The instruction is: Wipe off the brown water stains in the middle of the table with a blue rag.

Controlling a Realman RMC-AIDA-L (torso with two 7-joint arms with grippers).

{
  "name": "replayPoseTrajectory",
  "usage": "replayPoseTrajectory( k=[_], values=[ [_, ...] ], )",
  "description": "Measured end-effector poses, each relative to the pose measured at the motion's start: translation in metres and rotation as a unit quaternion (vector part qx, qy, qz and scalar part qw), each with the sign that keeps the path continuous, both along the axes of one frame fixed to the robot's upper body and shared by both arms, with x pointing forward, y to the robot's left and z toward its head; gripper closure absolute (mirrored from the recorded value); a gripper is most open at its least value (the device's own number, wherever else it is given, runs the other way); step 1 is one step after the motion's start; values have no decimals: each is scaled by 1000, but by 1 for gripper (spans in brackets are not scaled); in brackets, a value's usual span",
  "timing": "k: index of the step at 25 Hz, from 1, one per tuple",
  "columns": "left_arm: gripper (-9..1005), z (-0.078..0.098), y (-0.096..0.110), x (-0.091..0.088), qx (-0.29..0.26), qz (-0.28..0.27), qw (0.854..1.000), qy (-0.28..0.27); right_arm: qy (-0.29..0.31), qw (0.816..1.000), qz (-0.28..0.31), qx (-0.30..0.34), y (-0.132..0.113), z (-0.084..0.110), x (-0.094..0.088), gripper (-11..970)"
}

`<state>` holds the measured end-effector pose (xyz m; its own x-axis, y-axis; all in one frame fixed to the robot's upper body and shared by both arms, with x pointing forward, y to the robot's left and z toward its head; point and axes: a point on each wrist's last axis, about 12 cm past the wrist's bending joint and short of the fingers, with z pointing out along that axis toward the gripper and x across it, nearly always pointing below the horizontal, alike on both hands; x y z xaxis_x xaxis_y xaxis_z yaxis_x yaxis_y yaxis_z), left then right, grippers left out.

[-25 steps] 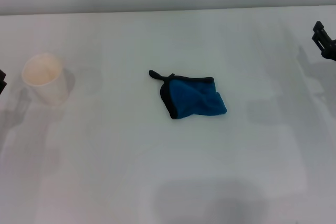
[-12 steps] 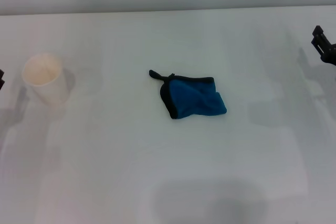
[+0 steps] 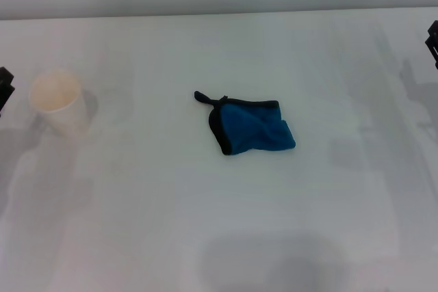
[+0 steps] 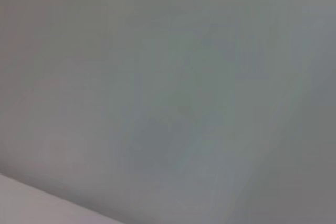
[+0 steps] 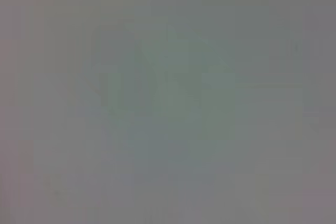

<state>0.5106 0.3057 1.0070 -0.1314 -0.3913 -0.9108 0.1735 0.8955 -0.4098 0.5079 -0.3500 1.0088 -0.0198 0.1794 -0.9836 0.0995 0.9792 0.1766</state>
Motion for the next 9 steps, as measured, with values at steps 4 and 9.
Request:
replayPoseTrajectory(
  k=[4,9],
  values=[
    [149,3,-2,5,0,-3,1000,-3,-4,1000,-1,-1,0,2,3,192],
    [126,-1,-4,13,6,1,1000,21,-9,1000,3,-1,1,5,8,193]
  ],
)
